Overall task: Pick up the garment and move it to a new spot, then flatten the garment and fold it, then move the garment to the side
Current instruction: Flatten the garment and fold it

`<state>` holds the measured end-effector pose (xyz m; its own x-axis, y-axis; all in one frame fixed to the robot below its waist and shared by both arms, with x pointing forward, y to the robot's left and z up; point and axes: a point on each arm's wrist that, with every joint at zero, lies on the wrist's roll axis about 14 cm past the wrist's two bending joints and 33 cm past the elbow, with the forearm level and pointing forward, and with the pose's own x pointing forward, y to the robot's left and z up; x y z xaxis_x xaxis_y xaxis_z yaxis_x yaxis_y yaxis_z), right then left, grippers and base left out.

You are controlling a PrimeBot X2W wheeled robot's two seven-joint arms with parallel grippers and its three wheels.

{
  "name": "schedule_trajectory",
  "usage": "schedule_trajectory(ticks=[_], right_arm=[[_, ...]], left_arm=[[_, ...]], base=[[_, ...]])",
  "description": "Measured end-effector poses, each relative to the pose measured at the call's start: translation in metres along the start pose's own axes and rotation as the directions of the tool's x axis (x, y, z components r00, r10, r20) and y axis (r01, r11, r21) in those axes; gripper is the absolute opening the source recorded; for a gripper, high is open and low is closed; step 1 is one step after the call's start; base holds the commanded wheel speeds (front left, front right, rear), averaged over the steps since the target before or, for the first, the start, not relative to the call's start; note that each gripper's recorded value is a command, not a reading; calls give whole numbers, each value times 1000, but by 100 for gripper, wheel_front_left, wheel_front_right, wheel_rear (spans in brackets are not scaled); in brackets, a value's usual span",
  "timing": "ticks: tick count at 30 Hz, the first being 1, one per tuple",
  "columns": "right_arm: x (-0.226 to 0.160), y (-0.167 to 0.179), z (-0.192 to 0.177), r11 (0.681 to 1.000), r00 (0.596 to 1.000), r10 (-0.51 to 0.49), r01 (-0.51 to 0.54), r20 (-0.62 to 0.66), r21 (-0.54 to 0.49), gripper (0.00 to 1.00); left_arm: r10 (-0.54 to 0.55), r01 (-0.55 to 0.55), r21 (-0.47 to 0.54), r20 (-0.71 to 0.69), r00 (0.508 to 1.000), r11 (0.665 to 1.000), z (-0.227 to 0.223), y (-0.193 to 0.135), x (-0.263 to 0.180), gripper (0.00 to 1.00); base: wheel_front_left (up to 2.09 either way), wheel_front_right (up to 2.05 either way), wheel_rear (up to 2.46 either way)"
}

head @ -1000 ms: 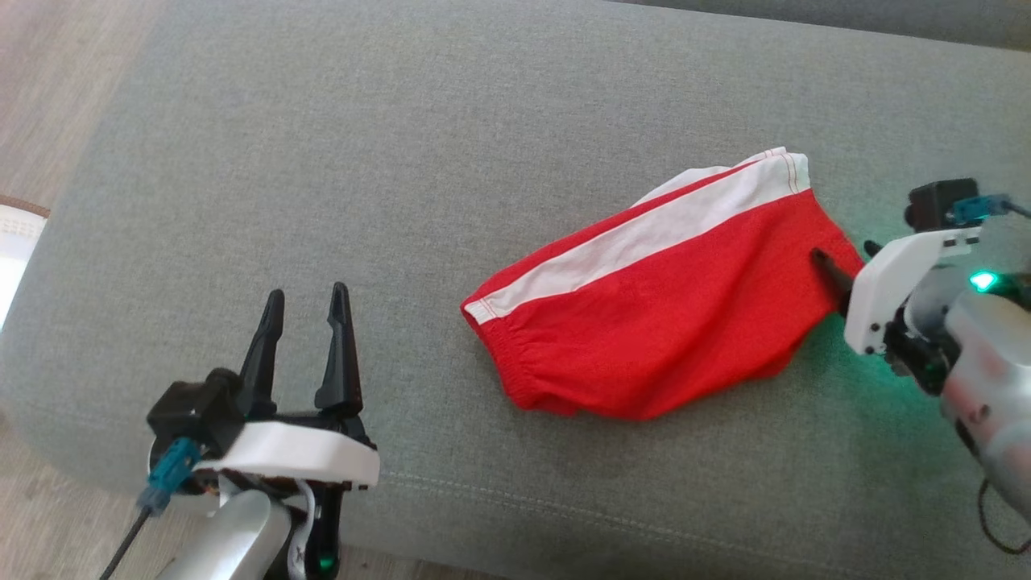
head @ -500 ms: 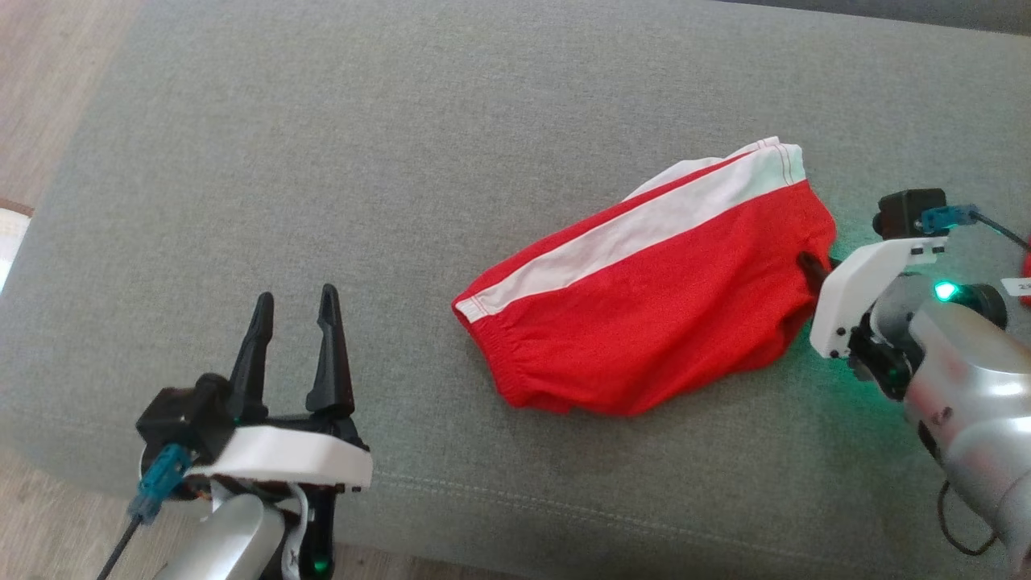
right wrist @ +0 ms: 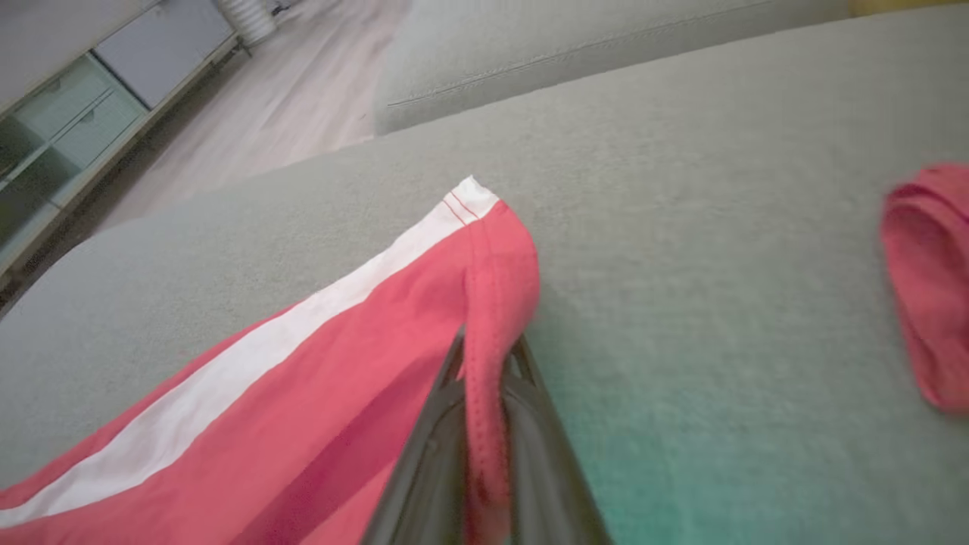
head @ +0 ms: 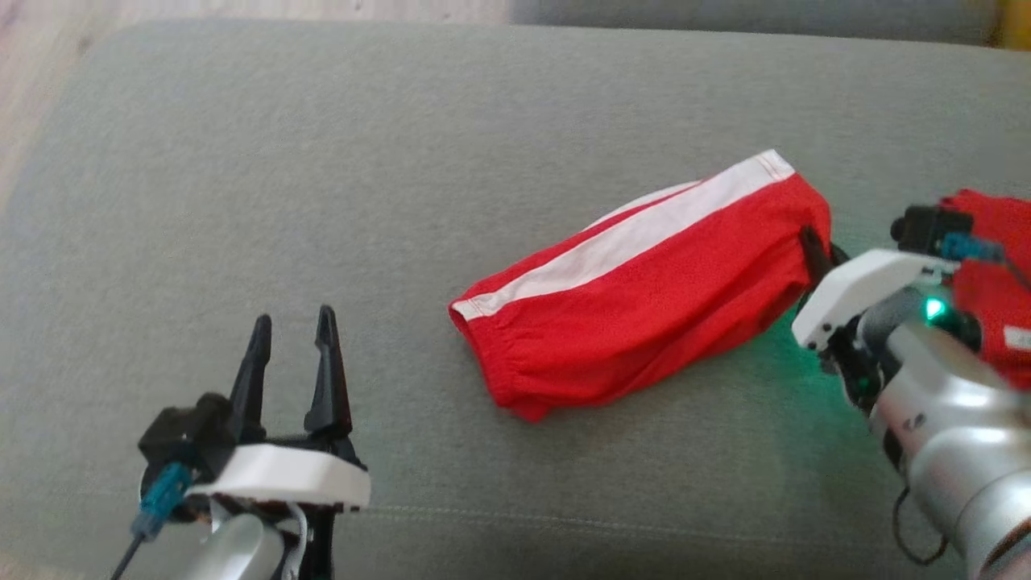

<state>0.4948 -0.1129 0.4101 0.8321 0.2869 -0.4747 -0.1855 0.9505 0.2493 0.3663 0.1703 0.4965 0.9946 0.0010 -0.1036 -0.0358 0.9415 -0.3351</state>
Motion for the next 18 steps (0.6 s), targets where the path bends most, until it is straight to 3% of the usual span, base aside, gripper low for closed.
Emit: schedule_trajectory(ticks=[11, 18], right_arm=[[-61, -31, -58, 972, 992, -126, 118, 28, 203, 0], [-76, -36, -43, 952, 982, -154, 117, 111, 283, 0]], left_arm=[[-109, 109, -10, -9, 994, 994, -4, -37, -1, 100], [-131, 131, -9, -20, 991, 991, -8, -44, -10, 100]], base=[[0, 0, 0], [0, 0, 0]])
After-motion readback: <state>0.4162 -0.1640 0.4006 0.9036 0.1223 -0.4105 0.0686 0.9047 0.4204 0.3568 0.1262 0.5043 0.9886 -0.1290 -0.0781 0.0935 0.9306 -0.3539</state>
